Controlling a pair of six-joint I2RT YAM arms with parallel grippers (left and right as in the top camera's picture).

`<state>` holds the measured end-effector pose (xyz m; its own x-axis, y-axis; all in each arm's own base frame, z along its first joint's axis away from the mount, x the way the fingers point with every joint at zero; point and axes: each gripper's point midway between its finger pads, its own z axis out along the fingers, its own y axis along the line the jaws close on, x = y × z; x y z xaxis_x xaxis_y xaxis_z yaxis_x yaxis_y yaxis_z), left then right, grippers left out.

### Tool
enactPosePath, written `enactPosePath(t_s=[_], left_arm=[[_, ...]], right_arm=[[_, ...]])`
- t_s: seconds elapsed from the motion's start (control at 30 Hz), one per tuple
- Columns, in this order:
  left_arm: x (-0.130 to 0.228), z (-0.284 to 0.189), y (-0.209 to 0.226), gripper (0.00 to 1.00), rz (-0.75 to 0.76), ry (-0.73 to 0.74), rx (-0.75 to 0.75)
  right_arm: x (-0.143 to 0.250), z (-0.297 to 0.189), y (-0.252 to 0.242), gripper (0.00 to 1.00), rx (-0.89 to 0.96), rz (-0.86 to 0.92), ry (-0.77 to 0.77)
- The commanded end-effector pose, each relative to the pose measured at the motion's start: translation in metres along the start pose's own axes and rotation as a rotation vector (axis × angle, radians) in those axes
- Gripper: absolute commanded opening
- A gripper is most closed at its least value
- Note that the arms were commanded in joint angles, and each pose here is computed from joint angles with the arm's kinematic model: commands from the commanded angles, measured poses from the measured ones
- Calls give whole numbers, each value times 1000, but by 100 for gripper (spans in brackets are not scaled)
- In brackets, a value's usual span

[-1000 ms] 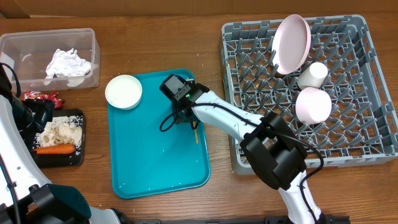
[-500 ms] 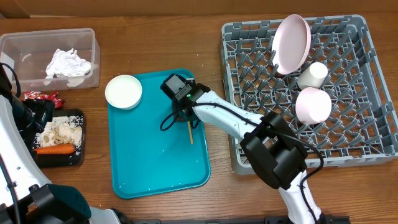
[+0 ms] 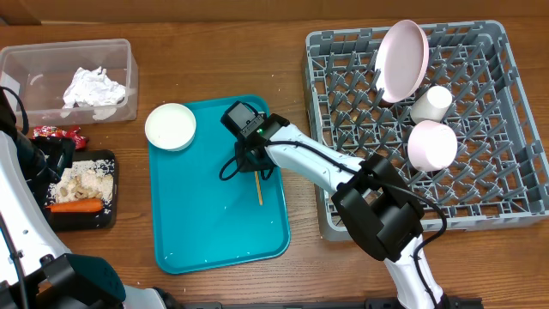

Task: Sort waste into correct bins and load items into the dishwasher rack
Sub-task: 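Grasp the wooden stick and place it upright in the rack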

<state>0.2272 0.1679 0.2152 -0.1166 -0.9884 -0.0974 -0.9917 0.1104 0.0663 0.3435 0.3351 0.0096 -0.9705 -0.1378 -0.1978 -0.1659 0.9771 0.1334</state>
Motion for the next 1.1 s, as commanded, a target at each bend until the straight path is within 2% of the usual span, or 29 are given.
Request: enactPosePath(t_s=[0.0, 0.17, 0.33, 0.43, 0.57, 0.73, 0.97, 1.03, 1.07], left_arm=[[-4, 0, 2, 100, -7, -17, -12], [-4, 0, 2, 100, -7, -17, -12], [-4, 0, 2, 100, -7, -17, -12], [-4, 0, 2, 100, -7, -17, -12], [-4, 0, 2, 100, -7, -17, -12], [-4, 0, 2, 100, -7, -17, -12], [-4, 0, 2, 100, -7, -17, -12], [-4, 0, 2, 100, -7, -16, -12], [-4, 0, 2, 100, -7, -17, -12]], right_arm=[[-25, -52, 8, 4, -85, 17, -61], [-61, -138, -16, 4, -133, -36, -212], [-91, -213, -88, 4, -87, 74, -375], [-100, -232, -128, 4, -53, 81, -413], [-102, -226, -157, 4, -40, 38, -382], [-96, -196, -163, 4, -31, -36, -311], [-101, -151, -172, 4, 13, -23, -252], [-100, -139, -173, 10, 17, -21, -230], [-99, -135, -174, 17, 19, -20, -215]])
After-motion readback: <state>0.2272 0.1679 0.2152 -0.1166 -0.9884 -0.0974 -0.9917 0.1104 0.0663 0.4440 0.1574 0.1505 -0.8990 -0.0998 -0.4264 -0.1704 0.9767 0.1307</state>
